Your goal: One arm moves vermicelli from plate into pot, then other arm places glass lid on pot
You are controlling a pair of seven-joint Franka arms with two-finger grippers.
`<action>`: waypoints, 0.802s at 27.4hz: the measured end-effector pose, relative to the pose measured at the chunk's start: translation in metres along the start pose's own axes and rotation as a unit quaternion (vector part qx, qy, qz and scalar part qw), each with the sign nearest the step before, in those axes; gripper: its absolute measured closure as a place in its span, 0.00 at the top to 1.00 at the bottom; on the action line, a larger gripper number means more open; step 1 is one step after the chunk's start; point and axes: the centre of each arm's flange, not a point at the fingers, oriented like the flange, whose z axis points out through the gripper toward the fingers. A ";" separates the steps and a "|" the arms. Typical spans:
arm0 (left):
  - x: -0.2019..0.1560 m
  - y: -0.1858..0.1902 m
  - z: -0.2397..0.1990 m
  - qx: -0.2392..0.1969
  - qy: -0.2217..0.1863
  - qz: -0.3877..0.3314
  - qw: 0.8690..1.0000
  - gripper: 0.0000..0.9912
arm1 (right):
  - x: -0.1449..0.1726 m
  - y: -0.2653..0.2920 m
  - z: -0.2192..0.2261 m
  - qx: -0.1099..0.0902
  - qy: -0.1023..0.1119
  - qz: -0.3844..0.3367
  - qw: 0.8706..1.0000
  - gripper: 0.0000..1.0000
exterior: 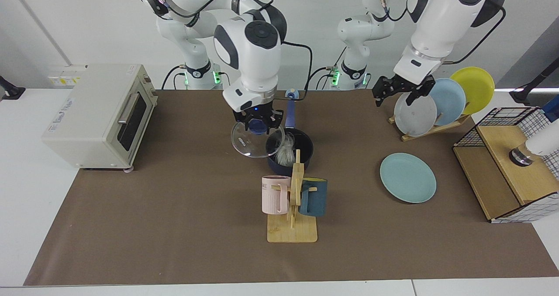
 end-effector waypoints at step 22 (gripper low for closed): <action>0.002 -0.065 -0.007 -0.007 0.014 0.003 1.000 1.00 | -0.035 -0.087 0.051 0.020 0.000 0.009 1.000 0.66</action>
